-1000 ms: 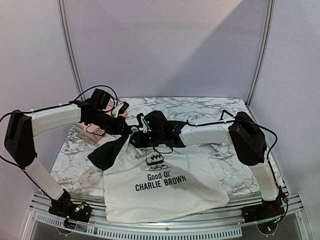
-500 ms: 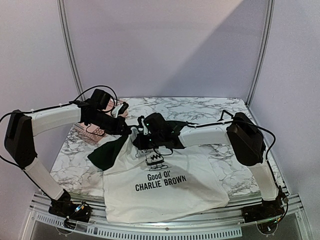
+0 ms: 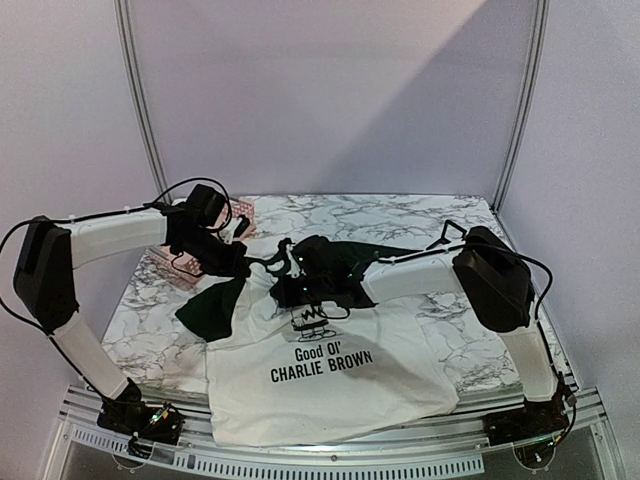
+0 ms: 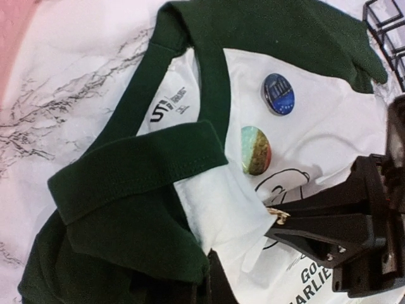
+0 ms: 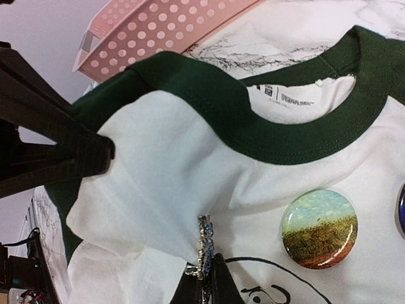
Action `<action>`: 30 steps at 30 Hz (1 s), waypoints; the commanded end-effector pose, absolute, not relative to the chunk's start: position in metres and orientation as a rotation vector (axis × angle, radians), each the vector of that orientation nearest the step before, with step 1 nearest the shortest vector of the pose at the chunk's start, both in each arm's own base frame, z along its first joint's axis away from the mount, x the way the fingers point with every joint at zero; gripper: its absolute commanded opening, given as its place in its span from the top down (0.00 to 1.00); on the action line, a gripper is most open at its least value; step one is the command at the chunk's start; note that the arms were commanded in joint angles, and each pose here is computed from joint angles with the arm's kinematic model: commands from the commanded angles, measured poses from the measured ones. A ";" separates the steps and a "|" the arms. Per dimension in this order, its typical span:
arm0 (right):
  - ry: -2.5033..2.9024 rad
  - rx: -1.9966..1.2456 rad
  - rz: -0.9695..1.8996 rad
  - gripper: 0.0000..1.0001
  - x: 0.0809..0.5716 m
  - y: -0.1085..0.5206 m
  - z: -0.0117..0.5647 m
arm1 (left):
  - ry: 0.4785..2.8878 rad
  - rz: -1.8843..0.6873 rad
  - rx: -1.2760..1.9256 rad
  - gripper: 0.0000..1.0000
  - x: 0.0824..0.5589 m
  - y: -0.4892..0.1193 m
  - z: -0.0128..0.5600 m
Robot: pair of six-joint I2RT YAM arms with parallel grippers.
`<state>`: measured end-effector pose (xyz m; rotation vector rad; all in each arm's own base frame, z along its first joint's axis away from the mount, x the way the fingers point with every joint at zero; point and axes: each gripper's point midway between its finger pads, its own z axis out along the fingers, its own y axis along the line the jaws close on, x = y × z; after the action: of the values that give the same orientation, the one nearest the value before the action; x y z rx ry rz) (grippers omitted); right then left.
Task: Remove the brooch from the garment
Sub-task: Pick up the brooch from the flattened clothing, then pass from the right arm to the left
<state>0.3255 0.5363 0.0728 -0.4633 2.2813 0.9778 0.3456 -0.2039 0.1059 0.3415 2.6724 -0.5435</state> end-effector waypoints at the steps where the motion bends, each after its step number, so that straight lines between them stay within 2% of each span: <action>1: 2.214 -0.486 0.972 1.00 0.322 0.529 0.099 | 2.685 -0.388 0.313 1.00 0.356 -0.186 0.104; 4: 2.194 -0.507 0.980 1.00 0.320 0.527 0.103 | 2.702 -0.331 0.311 0.98 0.356 -0.181 0.101; 6: 2.187 -0.513 0.984 1.00 0.318 0.526 0.103 | 2.704 -0.326 0.322 0.92 0.355 -0.182 0.100; 11: 2.167 -0.553 1.005 1.00 0.311 0.524 0.104 | 2.669 -0.322 0.339 0.45 0.356 -0.185 0.109; 14: 2.139 -0.577 1.029 1.00 0.307 0.524 0.110 | 2.608 -0.353 0.365 0.30 0.356 -0.190 0.123; 17: 2.126 -0.611 1.048 1.00 0.303 0.525 0.112 | 2.511 -0.465 0.441 0.24 0.349 -0.207 0.147; 23: 2.091 -0.668 1.138 1.00 0.294 0.525 0.114 | 2.297 -0.845 0.728 0.19 0.314 -0.252 0.194; 30: 2.040 -0.709 1.251 1.00 0.284 0.517 0.119 | 2.303 -0.983 0.911 0.23 0.285 -0.281 0.167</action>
<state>0.2921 0.5178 0.0826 -0.6612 2.1611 1.1219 0.3140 -0.2558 0.1919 0.7387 2.3063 -0.8500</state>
